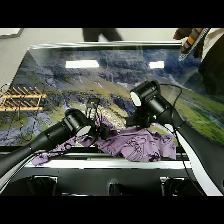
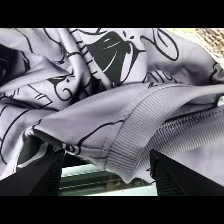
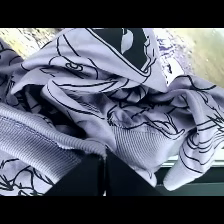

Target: Fold the clothes and pants, and hang the long-sleeved shirts on hangers.

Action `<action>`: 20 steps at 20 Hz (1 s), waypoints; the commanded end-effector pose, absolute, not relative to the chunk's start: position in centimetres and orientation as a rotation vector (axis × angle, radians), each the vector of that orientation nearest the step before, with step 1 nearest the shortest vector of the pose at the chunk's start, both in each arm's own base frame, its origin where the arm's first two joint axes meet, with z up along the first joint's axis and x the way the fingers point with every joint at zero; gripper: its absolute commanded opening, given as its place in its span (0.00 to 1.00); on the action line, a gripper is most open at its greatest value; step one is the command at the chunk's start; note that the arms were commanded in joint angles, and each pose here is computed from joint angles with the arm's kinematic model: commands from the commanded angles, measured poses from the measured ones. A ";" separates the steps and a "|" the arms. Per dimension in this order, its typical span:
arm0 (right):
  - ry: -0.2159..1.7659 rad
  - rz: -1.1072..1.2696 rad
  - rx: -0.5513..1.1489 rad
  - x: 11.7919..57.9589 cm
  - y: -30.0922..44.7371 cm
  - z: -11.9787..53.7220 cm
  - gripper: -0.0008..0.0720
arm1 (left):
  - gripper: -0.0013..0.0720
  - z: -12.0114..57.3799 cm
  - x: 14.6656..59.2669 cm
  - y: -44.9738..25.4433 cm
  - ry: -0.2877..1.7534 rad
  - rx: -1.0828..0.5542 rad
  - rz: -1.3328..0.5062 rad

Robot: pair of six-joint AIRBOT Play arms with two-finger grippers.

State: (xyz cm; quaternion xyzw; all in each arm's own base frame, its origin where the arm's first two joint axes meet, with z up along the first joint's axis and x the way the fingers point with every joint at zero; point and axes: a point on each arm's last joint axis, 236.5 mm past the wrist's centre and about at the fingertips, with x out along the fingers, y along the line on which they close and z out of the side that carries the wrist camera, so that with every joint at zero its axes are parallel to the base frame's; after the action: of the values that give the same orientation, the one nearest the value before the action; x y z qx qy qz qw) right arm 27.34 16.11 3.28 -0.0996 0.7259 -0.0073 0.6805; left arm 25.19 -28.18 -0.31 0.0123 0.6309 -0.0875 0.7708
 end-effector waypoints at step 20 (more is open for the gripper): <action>1.617 0.038 -0.169 27.0 17.4 4.0 0.07 | 0.05 -1.8 28.0 -25.5 1.405 0.093 -0.105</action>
State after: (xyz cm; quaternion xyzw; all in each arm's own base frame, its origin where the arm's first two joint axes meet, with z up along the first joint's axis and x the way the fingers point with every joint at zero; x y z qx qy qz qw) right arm 26.98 17.02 3.55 -0.0818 0.7274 0.0077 0.6813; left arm 27.20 -26.63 -3.07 0.0277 0.6457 -0.0437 0.7618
